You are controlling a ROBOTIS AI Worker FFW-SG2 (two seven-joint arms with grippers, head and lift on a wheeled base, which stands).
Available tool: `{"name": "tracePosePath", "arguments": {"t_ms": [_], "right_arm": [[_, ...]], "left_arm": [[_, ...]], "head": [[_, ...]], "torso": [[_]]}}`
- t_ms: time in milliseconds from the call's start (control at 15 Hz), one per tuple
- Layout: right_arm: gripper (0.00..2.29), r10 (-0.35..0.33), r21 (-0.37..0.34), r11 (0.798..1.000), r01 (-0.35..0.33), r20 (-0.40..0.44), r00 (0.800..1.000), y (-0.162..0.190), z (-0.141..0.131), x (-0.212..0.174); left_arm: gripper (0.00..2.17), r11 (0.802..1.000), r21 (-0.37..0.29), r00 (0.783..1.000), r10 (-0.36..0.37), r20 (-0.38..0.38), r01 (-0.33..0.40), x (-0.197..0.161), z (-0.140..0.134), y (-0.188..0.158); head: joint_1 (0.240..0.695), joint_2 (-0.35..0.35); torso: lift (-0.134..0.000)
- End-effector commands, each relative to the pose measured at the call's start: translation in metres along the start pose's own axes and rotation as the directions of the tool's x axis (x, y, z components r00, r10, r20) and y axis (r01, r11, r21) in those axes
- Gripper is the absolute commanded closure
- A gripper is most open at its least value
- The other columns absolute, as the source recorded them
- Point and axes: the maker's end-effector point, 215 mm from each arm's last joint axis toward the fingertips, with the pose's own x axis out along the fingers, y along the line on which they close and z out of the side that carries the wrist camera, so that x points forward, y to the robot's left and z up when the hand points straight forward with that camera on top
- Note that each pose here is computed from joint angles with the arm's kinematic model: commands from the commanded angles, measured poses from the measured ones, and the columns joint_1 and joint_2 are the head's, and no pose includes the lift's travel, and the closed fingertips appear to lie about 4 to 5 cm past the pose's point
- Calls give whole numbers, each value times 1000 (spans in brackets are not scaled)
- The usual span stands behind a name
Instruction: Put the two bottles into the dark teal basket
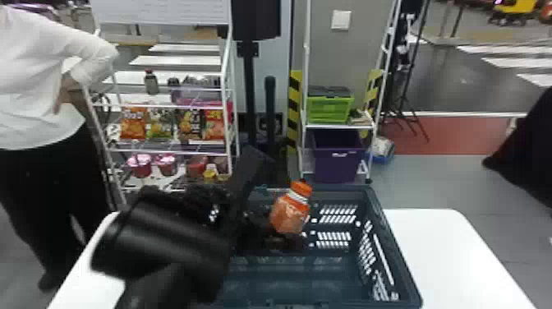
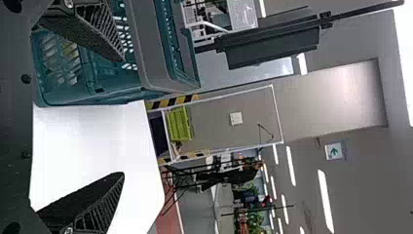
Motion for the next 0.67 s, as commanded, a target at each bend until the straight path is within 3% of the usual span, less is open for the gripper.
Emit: {"name": "tracePosePath", "arguments": {"t_ms": [0,67,267,400,467,533,600], "right_arm": [[46,-5,-7,1000,5,-1,1000,-5,1,-2],[46,-5,-8,1000,5,0,1000,-5,2,-2],[49,-3,-14,1000,3,-7,1000,-7,2,-2],[49,-2,-19,1000,2,-14,1000,-8,2,-1],[49,-1,-20,1000,1,-13,1000,-9,4,-1],[49,-1,-23,1000,1,-12,1000,-10,5,-1],[49,0,-24,1000,-1,-15,1000,-9,5,-1]], "left_arm": [[2118,993,116,997,-29,-66,37,34,-16,9],[2118,984,167,994,-43,-100,59,44,-28,12],[2121,963,233,972,-82,-218,133,69,-65,11],[2118,960,248,966,-70,-247,133,74,-78,15],[1963,960,250,969,-61,-238,122,74,-75,17],[1386,963,249,975,-52,-216,106,72,-71,18],[316,962,256,981,-43,-187,91,68,-60,18]], "head": [[499,0],[499,0],[499,0],[499,0],[499,0],[499,0],[499,0]], "torso": [[0],[0],[0],[0],[0],[0],[0]]}}
